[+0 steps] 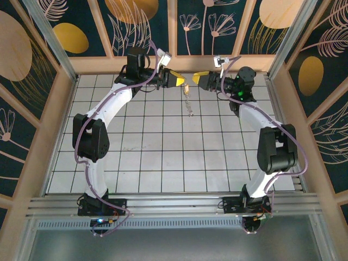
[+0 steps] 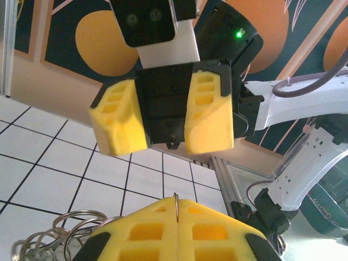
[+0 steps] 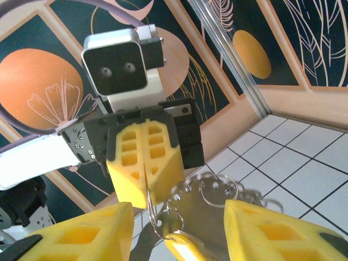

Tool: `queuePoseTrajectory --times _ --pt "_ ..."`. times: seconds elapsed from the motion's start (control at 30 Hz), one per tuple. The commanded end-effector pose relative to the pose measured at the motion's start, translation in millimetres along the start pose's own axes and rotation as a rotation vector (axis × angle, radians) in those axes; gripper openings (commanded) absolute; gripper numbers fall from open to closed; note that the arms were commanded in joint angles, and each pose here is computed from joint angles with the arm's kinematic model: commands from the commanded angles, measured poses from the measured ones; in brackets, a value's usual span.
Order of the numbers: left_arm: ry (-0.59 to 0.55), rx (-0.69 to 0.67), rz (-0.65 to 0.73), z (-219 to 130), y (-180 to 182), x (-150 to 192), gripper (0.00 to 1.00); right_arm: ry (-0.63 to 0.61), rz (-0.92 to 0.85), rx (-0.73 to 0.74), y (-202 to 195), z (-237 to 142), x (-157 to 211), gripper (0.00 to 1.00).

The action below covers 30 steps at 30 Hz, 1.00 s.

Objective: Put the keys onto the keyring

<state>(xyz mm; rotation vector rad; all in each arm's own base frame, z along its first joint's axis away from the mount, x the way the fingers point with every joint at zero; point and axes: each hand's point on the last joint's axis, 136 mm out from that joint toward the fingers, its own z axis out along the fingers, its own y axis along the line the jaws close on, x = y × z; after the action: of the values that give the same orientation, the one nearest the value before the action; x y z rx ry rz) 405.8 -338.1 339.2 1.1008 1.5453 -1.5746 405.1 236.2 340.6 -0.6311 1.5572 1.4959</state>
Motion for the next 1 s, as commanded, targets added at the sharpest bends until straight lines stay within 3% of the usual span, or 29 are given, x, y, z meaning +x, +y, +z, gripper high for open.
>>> queuePoseTrajectory --times 0.0,0.43,0.63,0.77,0.97 --pt "-0.011 0.054 0.088 -5 -27 -20 0.0 0.022 -0.062 -0.006 5 -1 12 0.48" --pt "-0.011 0.071 0.098 -3 -34 -27 0.0 0.088 -0.14 -0.079 23 16 35 0.51" --pt "-0.013 0.068 0.097 -3 -34 -28 0.0 0.099 -0.135 -0.093 24 17 40 0.48" --pt "-0.015 0.06 0.096 -3 -32 -28 0.0 0.098 -0.13 -0.094 25 15 43 0.39" --pt "-0.028 0.024 0.096 -3 -27 -30 0.0 0.104 -0.115 -0.102 29 14 45 0.04"
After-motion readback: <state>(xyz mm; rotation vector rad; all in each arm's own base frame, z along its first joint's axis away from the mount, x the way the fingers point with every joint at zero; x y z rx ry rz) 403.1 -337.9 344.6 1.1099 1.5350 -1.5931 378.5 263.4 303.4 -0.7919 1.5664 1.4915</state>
